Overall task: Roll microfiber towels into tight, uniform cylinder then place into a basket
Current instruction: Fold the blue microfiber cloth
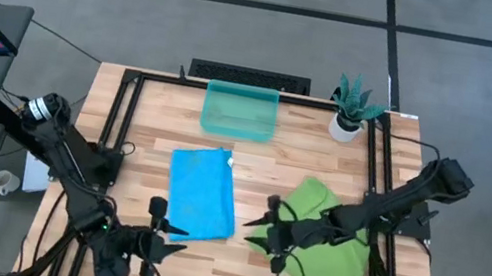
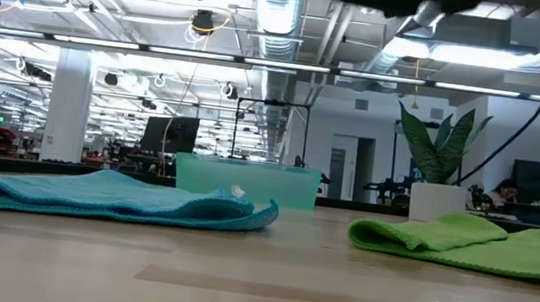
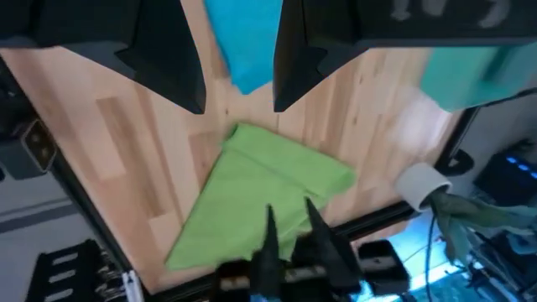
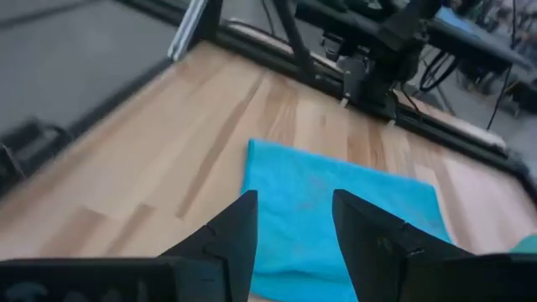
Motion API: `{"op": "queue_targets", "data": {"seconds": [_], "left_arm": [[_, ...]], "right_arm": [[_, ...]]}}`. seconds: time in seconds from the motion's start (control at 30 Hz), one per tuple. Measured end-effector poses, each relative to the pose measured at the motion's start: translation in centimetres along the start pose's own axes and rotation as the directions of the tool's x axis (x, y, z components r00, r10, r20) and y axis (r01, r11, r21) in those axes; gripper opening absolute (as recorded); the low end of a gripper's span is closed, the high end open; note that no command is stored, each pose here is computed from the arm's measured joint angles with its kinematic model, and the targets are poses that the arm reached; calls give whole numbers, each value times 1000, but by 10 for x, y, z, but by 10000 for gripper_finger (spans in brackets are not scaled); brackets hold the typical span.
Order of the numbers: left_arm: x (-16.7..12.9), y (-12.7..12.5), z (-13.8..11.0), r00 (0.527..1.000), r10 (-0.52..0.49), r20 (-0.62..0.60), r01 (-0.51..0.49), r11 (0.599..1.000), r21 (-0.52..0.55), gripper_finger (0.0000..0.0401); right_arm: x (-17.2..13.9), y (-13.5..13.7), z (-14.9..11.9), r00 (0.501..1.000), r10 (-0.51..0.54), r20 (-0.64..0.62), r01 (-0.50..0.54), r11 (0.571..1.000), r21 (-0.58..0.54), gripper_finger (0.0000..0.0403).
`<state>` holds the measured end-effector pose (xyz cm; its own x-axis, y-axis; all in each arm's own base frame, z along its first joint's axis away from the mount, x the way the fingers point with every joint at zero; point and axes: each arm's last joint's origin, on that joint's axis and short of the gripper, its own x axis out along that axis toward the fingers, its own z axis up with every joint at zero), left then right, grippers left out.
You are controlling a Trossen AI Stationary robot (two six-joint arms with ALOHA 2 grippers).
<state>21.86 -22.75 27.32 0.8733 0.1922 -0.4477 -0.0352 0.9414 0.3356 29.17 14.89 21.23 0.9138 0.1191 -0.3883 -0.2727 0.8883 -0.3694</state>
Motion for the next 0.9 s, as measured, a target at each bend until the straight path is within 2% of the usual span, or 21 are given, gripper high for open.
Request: {"op": "queue_targets", "data": {"seconds": [0.07,0.2,0.33,0.4,0.57,0.73,0.9], "left_arm": [[7,-7,-5,1000,12,-18,-12,1000,19,135],[27,-27,-26,995,18,-103,-6,993,116,135],[40,-42,-46,982,20,-189,11,987,162,135],[42,-43,-50,974,2,-228,28,991,129,135],[43,-43,-60,935,-66,-348,58,998,-35,135],[40,-39,-68,892,-63,-448,-15,985,-169,135],[39,-39,-69,883,-68,-464,-24,982,-189,135]], "right_arm": [[10,3,-9,999,4,-44,-6,999,-44,178],[32,4,-21,994,-5,-106,0,999,-53,178],[54,4,-20,992,-16,-122,11,999,-44,178],[63,7,-19,992,-15,-127,9,999,-44,178],[83,17,-21,980,13,-197,-27,997,-70,178],[100,24,-29,960,31,-277,-59,994,-91,178],[111,26,-30,941,66,-331,-102,990,-93,178]]}}
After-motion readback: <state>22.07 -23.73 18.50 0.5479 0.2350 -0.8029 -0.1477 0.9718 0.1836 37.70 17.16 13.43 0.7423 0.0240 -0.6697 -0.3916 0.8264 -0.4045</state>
